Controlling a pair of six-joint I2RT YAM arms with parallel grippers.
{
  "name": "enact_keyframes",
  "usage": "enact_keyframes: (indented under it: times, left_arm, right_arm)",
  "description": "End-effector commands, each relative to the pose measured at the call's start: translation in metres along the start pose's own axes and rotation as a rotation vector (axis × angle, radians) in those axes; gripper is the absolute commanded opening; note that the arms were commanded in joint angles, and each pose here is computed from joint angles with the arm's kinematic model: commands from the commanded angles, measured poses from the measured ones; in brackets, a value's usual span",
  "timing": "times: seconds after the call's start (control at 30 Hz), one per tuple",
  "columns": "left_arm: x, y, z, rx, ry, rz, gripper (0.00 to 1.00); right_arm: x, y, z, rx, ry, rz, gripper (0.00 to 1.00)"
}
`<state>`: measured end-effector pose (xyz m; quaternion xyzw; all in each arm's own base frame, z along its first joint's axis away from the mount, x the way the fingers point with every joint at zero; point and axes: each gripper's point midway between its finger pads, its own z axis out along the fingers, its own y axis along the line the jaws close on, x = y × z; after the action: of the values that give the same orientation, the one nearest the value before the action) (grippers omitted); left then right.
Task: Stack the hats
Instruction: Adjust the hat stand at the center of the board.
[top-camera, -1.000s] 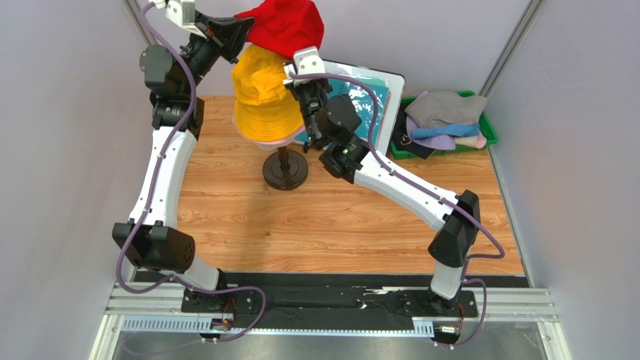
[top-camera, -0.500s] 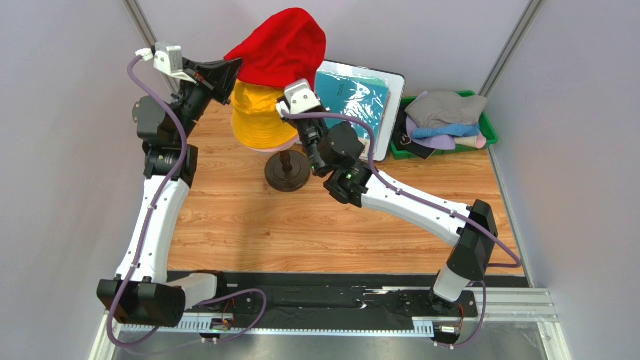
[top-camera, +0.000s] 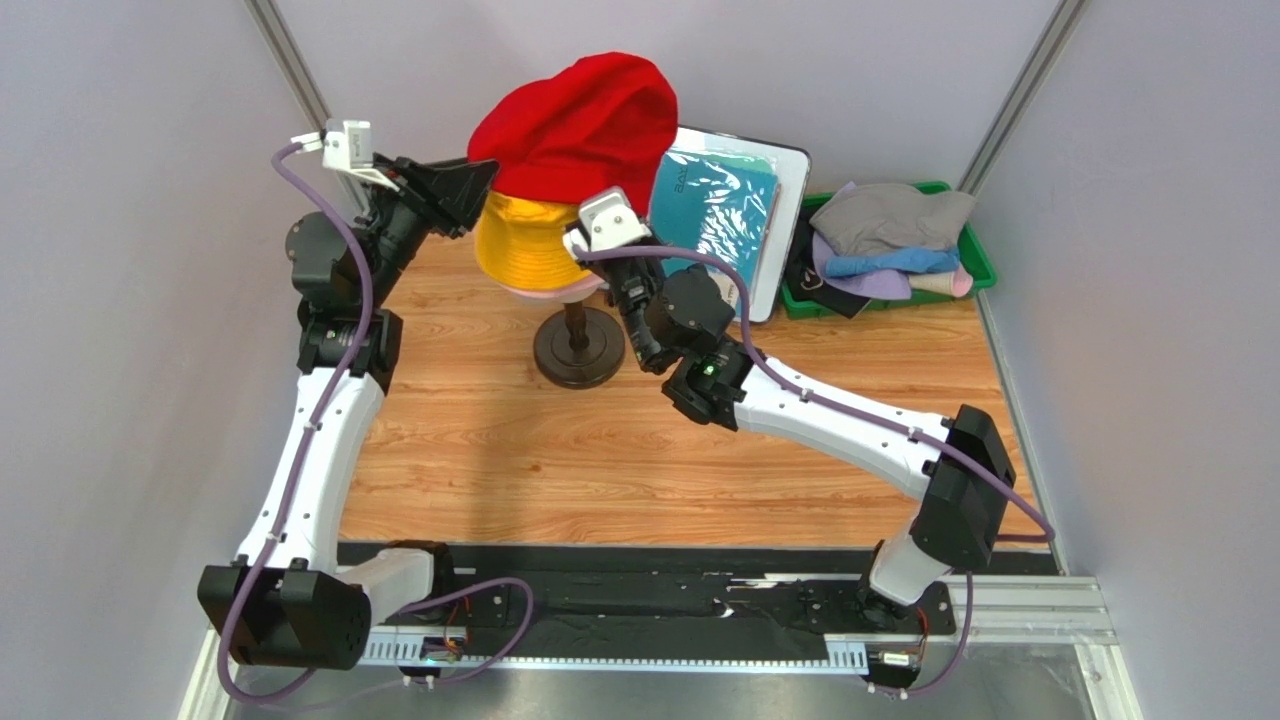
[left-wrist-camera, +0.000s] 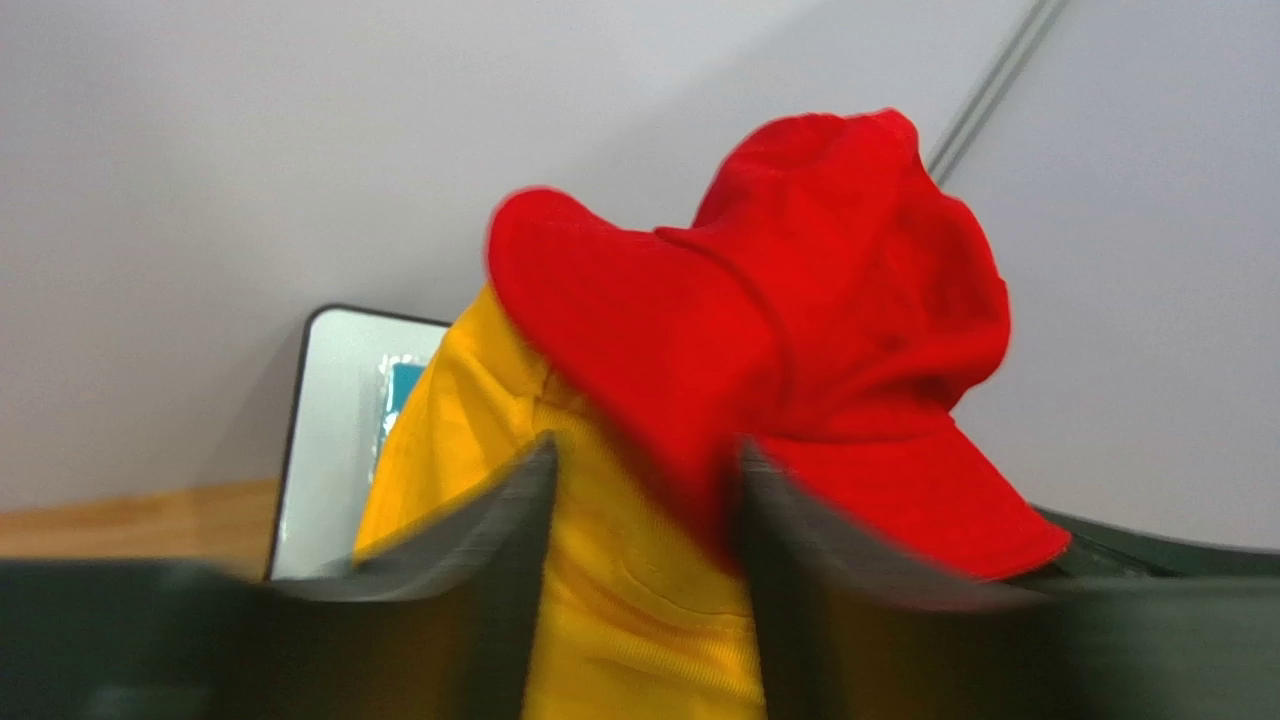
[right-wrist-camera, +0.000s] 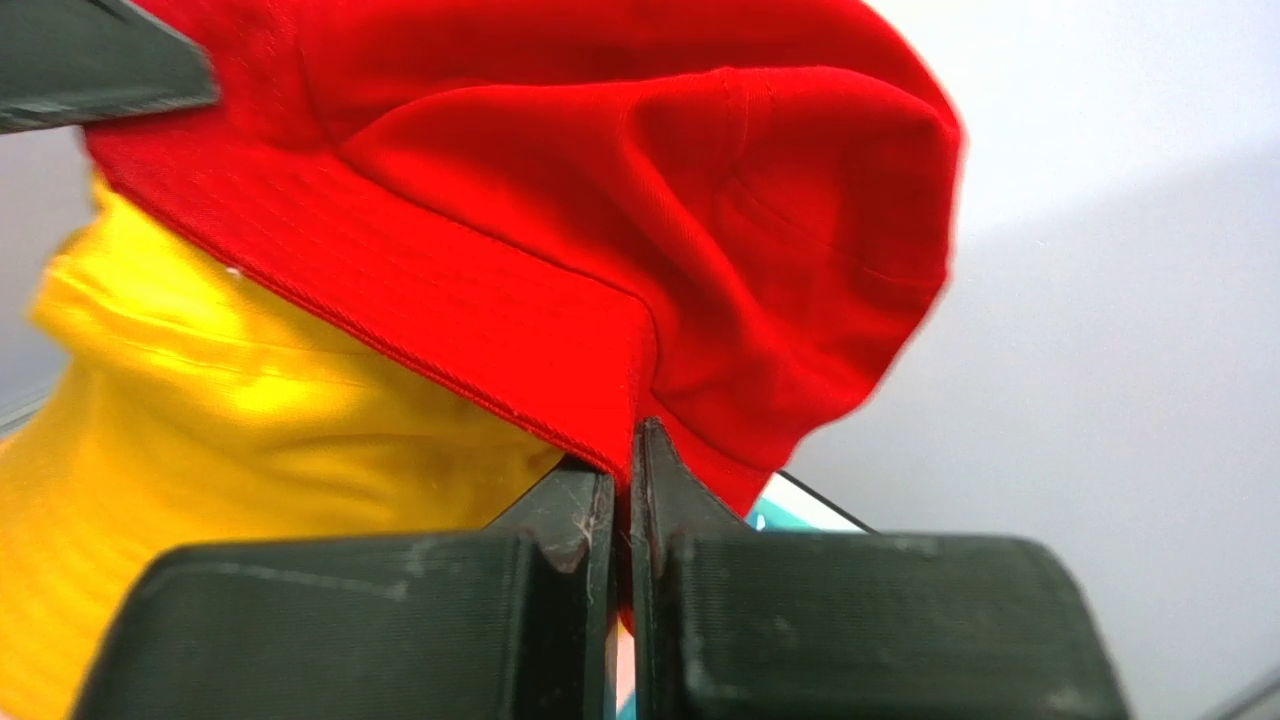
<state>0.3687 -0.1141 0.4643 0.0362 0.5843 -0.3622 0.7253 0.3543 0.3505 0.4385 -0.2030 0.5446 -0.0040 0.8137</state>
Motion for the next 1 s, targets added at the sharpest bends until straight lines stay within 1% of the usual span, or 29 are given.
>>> enact_keyframes:
  times: [0.0,0.03,0.07,0.27,0.33,0.4,0.53,0.57,0.73,0.83,0.9,0.97]
  left_arm:
    - [0.003,0.026,-0.015,-0.149,0.024,-0.087,0.76]
    - [0.004,0.027,-0.016,-0.161,0.024,-0.095,0.84]
    - [0.000,0.037,-0.019,-0.198,0.015,-0.103,0.89]
    - [0.031,0.082,-0.037,-0.401,0.057,-0.148,0.96]
    - [0.040,0.095,-0.046,-0.462,0.049,-0.161,0.97]
    - [0.045,0.100,-0.050,-0.482,0.048,-0.164,0.97]
    - [0.070,0.120,-0.063,-0.579,0.080,-0.202,0.99]
    - [0.069,0.119,-0.061,-0.562,0.066,-0.198,0.99]
    - [0.094,0.127,-0.062,-0.570,0.123,-0.226,0.99]
    - [0.099,0.132,-0.067,-0.591,0.114,-0.235,1.00]
    - [0.099,0.137,-0.071,-0.611,0.078,-0.233,0.99]
    - [0.101,0.137,-0.068,-0.597,0.096,-0.228,0.99]
  right_arm:
    - [-0.033,-0.057,-0.006,0.163,-0.066,0.099,0.00]
    - [-0.033,-0.056,-0.006,0.165,-0.068,0.101,0.00]
    - [-0.031,-0.055,-0.006,0.163,-0.068,0.099,0.00]
    - [-0.033,-0.052,-0.005,0.150,-0.076,0.114,0.00]
    - [-0.034,-0.051,-0.004,0.147,-0.071,0.111,0.00]
    - [-0.037,-0.052,-0.003,0.147,-0.073,0.113,0.00]
    - [-0.041,-0.053,-0.001,0.140,-0.070,0.116,0.00]
    - [-0.042,-0.054,-0.001,0.139,-0.072,0.120,0.00]
    - [-0.045,-0.055,-0.001,0.135,-0.071,0.135,0.00]
    - [-0.047,-0.055,0.000,0.131,-0.068,0.147,0.00]
    - [-0.047,-0.054,0.000,0.127,-0.064,0.148,0.00]
    - [-0.048,-0.055,-0.001,0.123,-0.064,0.150,0.00]
